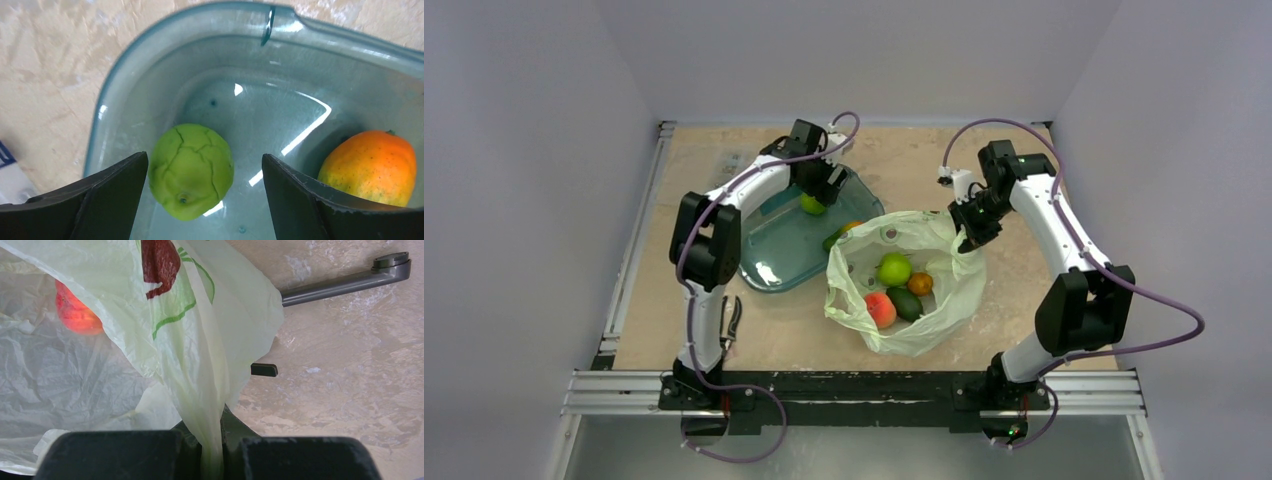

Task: Place the fake fruits into the plastic bag and tie a complex knot

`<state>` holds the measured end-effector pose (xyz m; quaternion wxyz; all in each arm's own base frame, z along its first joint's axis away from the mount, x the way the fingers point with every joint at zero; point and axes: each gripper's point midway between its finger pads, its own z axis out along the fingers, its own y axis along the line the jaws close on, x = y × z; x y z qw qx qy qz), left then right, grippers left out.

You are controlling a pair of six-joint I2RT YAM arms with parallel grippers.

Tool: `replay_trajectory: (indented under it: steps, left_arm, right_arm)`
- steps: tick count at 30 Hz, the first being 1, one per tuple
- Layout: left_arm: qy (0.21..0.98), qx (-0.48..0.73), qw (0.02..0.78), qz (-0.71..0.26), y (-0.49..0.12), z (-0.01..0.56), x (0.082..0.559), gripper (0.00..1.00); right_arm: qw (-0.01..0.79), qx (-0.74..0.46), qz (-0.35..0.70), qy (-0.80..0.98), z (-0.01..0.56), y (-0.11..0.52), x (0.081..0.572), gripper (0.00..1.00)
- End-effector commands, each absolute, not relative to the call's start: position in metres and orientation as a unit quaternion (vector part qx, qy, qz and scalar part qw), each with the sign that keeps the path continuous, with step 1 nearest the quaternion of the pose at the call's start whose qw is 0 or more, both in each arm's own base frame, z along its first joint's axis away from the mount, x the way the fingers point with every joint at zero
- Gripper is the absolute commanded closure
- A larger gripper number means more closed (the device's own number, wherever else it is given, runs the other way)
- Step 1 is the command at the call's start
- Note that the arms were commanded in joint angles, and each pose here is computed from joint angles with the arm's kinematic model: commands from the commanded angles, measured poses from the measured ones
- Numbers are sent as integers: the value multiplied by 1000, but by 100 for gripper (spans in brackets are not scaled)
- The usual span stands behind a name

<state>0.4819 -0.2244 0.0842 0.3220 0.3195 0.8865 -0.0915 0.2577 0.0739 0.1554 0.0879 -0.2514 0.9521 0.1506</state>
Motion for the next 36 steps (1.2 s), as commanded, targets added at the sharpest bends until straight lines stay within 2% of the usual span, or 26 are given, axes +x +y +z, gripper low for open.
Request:
replay_trajectory:
  steps: [1,6,12,14,15,18,22,26,29,31,34,36]
  left_arm:
    - [900,298,302,-95,-221,87,475,16]
    - [921,275,261,-90,-216,68,465,17]
    - [924,269,258,-88,-214,66,462,18]
    - [923,271,260,-89,-215,64,464,25]
    - [921,272,263,-89,-215,67,466,32]
    - [906,281,296,-113,-222,101,462,46]
    - [803,343,426,-236,-264,224,425,50]
    - [637,482,502,-331,-314,322,324,47]
    - [528,581,508,-353,-345,334,253,47]
    - [480,634,497,-348,-362,321,220,47]
    - [433,693,467,-336,-385,293,186,47]
    - [423,714,454,-324,-397,275,181,47]
  right_arm:
    - [95,-248,142,954,162,71,261,100]
    - [95,-248,145,953,163,73,263,100]
    - [93,-248,149,953,163,74,263,100]
    - [94,-248,150,952,163,74,263,100]
    - [93,-248,150,952,163,74,262,100]
    - [95,-249,150,952,165,74,263,100]
    - [100,-251,156,950,167,76,262,100]
    - [108,-253,158,948,169,78,264,100]
    - [116,-252,160,947,173,79,268,100]
    - [123,-253,165,945,176,82,270,100]
    - [133,-258,182,939,182,88,269,100]
    - [137,-258,179,939,183,87,269,100]
